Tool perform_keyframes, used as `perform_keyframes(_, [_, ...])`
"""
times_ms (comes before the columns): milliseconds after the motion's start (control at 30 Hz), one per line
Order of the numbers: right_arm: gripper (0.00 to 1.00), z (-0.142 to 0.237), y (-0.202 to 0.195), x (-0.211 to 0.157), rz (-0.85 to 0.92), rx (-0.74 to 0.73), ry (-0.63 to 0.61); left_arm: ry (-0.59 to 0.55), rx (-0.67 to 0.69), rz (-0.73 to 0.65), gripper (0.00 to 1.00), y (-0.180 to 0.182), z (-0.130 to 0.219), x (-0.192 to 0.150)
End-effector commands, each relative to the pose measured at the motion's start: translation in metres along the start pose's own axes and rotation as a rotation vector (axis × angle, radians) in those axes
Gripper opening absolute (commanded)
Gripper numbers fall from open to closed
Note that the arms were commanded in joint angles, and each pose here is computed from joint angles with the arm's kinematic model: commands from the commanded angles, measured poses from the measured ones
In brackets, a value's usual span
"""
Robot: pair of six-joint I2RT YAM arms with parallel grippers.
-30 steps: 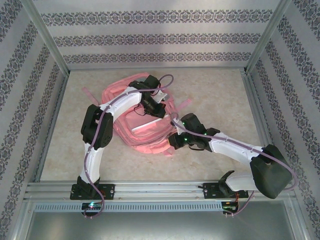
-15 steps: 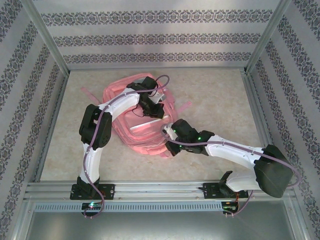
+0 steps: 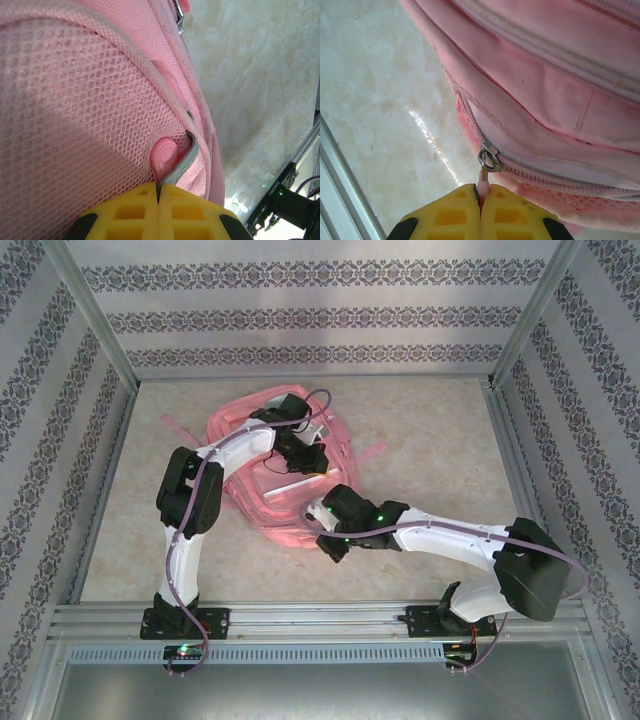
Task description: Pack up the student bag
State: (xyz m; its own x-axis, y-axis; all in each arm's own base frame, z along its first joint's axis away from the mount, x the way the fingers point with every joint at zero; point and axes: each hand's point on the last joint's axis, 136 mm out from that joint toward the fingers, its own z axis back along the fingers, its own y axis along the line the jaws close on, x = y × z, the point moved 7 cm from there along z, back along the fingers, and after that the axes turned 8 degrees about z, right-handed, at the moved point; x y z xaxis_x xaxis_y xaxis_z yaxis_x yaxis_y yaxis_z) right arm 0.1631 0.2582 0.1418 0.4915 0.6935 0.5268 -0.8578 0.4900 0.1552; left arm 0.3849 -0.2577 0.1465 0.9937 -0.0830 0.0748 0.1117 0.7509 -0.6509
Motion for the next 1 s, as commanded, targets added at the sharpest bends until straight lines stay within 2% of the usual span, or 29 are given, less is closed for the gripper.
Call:
perform_keyframes(0, [0.00, 0.011, -0.007, 0.011, -0.068, 0.000, -0.020, -0.160, -0.020, -0.068, 0.00, -0.006, 0.025, 0.021])
perform_keyframes(200, [0.00, 0.022, -0.021, -0.008, -0.120, -0.029, 0.005, -0.178, 0.101, -0.097, 0.00, -0.001, 0.046, 0.011])
perform_keyframes(333, [0.00, 0.021, -0.021, -0.008, -0.160, 0.012, 0.002, -0.296, 0.155, -0.073, 0.40, -0.013, 0.084, -0.002])
perform_keyframes(367, [0.00, 0.020, -0.020, -0.006, -0.170, 0.024, -0.005, -0.335, 0.156, -0.048, 0.48, -0.016, 0.098, -0.010])
perform_keyframes(400, [0.00, 0.020, -0.019, -0.004, -0.179, 0.035, -0.018, -0.362, 0.145, -0.024, 0.51, -0.018, 0.108, -0.018])
perform_keyframes(500, [0.00, 0.018, -0.017, 0.001, -0.203, 0.062, -0.050, -0.466, 0.077, 0.085, 0.55, -0.022, 0.140, -0.056])
perform_keyframes(567, [0.00, 0.018, -0.018, 0.002, -0.211, 0.060, -0.059, -0.569, -0.026, 0.204, 0.62, -0.018, 0.156, -0.090])
perform_keyframes(633, [0.00, 0.018, -0.019, 0.003, -0.214, 0.056, -0.065, -0.670, -0.115, 0.423, 0.73, 0.000, 0.162, -0.123])
perform_keyframes(667, [0.00, 0.018, -0.019, 0.003, -0.216, 0.056, -0.068, -0.698, -0.146, 0.543, 0.74, 0.013, 0.160, -0.139])
perform_keyframes(767, [0.00, 0.018, -0.020, 0.004, -0.224, 0.049, -0.081, -0.715, -0.217, 0.764, 0.74, 0.036, 0.147, -0.170])
perform_keyframes(833, [0.00, 0.017, -0.020, 0.004, -0.230, 0.049, -0.085, -0.721, -0.264, 0.815, 0.74, 0.038, 0.141, -0.180])
perform_keyframes(967, [0.00, 0.017, -0.021, 0.006, -0.243, 0.047, -0.098, -0.695, -0.229, 0.895, 0.74, 0.037, 0.122, -0.187])
